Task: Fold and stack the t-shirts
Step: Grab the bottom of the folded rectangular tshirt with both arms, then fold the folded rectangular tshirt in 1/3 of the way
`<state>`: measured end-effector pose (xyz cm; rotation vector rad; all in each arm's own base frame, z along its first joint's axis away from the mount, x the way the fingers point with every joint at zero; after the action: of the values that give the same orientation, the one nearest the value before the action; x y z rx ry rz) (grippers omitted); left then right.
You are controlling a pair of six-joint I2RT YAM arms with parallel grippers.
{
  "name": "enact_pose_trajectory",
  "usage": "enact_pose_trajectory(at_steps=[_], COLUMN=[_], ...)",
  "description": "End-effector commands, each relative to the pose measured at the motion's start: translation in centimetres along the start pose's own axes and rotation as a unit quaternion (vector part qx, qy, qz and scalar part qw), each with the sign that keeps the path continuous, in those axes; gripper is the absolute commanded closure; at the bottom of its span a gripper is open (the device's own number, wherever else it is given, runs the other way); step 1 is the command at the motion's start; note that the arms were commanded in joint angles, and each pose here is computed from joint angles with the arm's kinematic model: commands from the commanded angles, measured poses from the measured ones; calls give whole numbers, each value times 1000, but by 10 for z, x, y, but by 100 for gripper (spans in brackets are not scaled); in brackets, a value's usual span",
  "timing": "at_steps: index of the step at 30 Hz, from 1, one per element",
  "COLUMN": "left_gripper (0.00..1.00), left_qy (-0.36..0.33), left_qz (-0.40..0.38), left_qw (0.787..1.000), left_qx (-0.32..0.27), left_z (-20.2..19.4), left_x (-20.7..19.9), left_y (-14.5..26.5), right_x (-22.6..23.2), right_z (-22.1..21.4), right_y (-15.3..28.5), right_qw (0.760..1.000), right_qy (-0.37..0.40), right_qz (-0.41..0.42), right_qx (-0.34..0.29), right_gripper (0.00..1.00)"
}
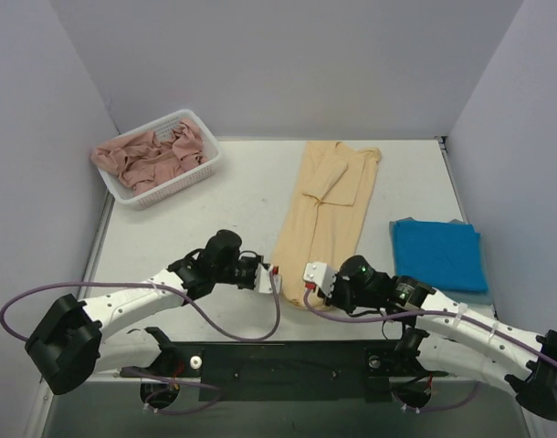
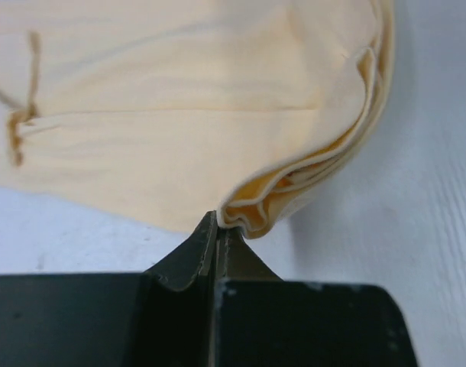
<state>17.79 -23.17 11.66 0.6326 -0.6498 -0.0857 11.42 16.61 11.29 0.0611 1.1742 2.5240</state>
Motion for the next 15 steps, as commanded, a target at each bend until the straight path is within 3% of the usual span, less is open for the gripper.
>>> enact_pose_trajectory(at_steps=[1, 5, 8, 15], left_gripper=[100, 100, 100, 100], left_qy=[125, 169, 181, 199], left_qz=[151, 190, 190, 208], left_qw=[979, 966, 964, 958], left_qx=[-53, -50, -45, -11], left_z=[25, 8, -3, -35], left_x=[77, 115, 135, 189], left_y=[11, 8, -7, -37], right_x=[-40, -82, -122, -185], right_z=[11, 9, 16, 27], right_y=[15, 17, 17, 7], right_qw=[994, 986, 975, 971], right_qy=[-89, -127, -164, -177], right_qz=[-56, -108, -147, -155], right_qx=[-15, -4, -28, -48], right_gripper=[100, 100, 100, 100])
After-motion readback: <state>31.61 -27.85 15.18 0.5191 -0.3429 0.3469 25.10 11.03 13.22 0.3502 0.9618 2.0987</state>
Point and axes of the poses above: each gripper's point midway between its finger pads, its own y axis back along the fingers, its own x axis along the line the jaws close on, z = x × y, the point moved 5 cm from there along y, back along the fingers, and after that the axes turned 9 degrees about -y, right-handed, at the moved point
